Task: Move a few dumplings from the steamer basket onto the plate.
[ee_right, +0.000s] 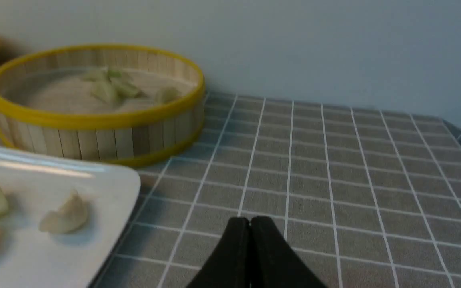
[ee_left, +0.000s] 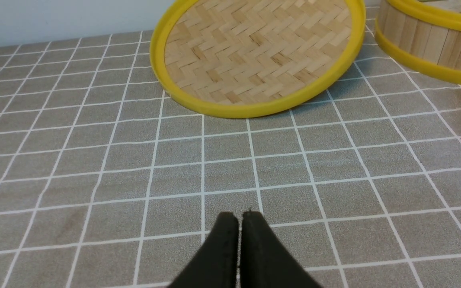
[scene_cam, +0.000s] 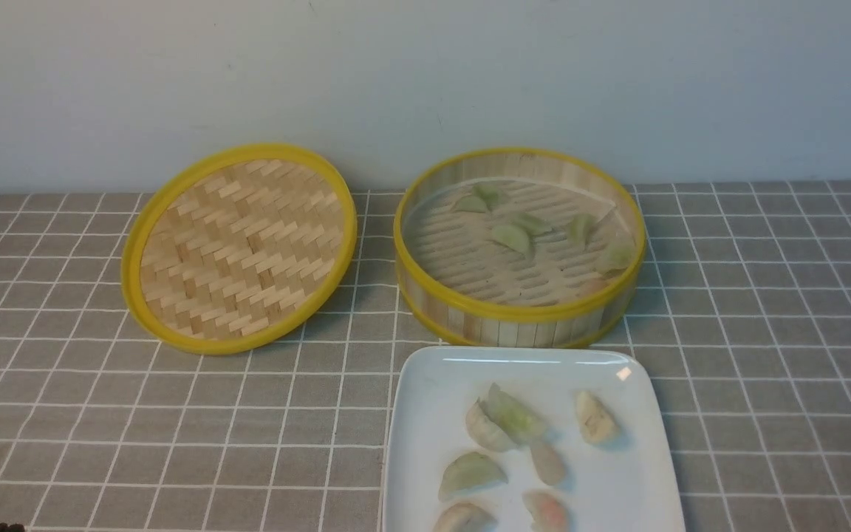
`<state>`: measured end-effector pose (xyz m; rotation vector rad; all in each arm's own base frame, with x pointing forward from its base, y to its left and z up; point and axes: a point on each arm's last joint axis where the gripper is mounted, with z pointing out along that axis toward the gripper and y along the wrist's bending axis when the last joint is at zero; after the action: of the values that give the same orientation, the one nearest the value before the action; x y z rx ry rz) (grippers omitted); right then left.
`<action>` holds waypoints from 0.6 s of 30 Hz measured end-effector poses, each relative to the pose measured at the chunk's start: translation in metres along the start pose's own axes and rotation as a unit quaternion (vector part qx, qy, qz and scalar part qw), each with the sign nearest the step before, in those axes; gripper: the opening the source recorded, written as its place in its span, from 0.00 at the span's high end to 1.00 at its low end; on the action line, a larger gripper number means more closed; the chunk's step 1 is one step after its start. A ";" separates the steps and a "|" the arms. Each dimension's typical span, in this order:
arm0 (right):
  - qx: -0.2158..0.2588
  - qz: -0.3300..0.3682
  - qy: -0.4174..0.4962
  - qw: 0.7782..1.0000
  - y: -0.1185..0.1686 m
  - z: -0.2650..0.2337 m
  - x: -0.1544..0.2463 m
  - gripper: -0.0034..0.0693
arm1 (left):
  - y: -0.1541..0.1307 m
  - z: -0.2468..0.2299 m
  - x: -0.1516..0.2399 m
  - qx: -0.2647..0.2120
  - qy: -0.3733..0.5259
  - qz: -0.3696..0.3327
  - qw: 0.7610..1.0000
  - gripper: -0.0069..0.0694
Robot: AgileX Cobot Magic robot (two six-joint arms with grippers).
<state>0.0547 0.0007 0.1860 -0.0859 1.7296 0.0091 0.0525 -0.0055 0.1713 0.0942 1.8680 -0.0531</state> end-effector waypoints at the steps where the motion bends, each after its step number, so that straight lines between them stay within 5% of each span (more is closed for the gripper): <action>1: 0.005 0.002 0.004 1.000 0.000 0.001 0.003 0.97 | 0.000 0.000 0.000 0.000 0.000 0.000 1.000 0.92; 9: 0.073 0.041 0.010 0.996 -0.008 0.000 0.004 0.97 | 0.000 0.000 0.000 0.000 0.000 0.000 1.000 0.92; 18: 0.080 0.060 0.009 0.995 -0.009 0.000 0.004 0.97 | 0.000 0.000 0.000 0.000 0.000 0.000 1.000 0.92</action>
<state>0.0542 -0.0082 0.1824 0.1365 1.7447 -0.0421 0.0525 -0.0055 0.1713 0.0942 1.8680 -0.0531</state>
